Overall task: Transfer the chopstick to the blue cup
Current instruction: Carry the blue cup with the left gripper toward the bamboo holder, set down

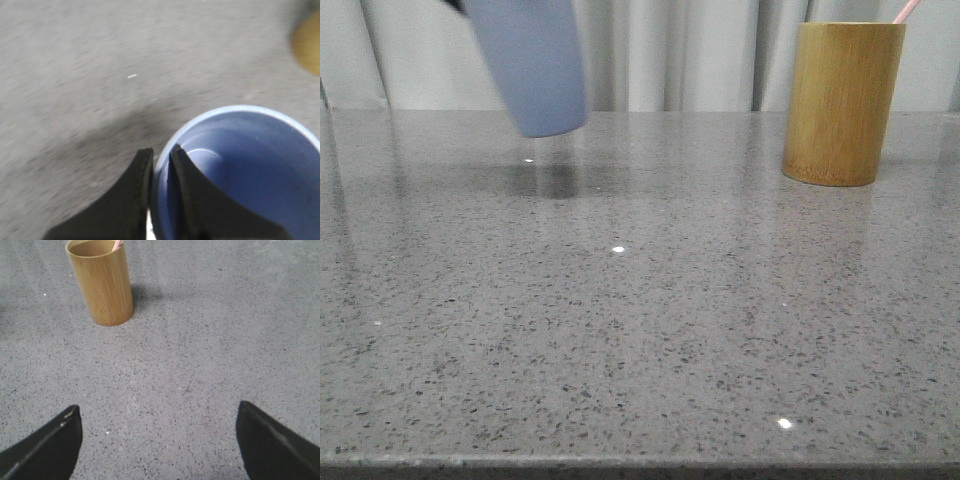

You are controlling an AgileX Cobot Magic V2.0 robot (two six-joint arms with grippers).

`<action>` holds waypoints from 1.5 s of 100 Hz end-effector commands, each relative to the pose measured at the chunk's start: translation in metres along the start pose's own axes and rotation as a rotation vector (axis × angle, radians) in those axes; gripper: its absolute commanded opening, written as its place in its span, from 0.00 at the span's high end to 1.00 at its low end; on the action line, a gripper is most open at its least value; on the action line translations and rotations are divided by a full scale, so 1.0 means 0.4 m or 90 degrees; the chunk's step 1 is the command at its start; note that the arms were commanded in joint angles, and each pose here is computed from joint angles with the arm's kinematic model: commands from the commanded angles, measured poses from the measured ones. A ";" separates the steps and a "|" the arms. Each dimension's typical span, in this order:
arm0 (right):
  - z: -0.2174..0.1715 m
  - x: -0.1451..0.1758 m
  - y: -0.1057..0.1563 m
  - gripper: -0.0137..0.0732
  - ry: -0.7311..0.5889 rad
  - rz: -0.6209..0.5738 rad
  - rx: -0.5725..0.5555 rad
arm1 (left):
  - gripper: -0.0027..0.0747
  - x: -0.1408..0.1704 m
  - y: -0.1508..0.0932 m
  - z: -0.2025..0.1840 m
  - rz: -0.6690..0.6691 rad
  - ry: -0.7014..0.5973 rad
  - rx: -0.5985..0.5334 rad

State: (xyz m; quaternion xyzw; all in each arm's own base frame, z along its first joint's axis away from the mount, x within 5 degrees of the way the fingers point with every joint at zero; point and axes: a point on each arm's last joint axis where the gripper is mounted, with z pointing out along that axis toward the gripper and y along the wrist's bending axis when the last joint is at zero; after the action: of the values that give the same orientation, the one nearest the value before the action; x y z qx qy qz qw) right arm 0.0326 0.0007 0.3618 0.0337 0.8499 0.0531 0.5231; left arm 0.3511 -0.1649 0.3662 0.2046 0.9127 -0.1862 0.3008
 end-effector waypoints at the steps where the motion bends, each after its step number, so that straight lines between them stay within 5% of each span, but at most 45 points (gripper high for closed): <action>1: -0.008 -0.035 0.004 0.13 -0.051 -0.005 -0.002 | 0.99 -0.044 -0.079 -0.054 0.027 -0.100 0.032; 41: -0.008 -0.035 0.004 0.13 -0.051 -0.005 -0.002 | 0.99 -0.047 -0.196 0.056 0.091 -0.065 0.037; 119: -0.008 -0.035 0.004 0.13 -0.051 -0.005 -0.002 | 0.98 -0.025 -0.190 0.125 0.100 -0.005 0.024; 131: -0.008 -0.035 0.004 0.13 -0.051 -0.005 -0.002 | 0.87 -0.025 -0.190 0.125 0.110 -0.005 0.024; 150: -0.008 -0.035 0.004 0.13 -0.051 -0.005 -0.002 | 0.49 -0.025 -0.190 0.125 0.116 -0.004 0.024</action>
State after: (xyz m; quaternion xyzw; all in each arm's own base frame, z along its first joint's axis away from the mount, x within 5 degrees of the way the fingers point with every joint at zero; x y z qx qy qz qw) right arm 0.0325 0.0007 0.3617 0.0337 0.8504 0.0530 0.5223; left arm 0.3530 -0.2545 0.3188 0.2912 0.9056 -0.1551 0.2664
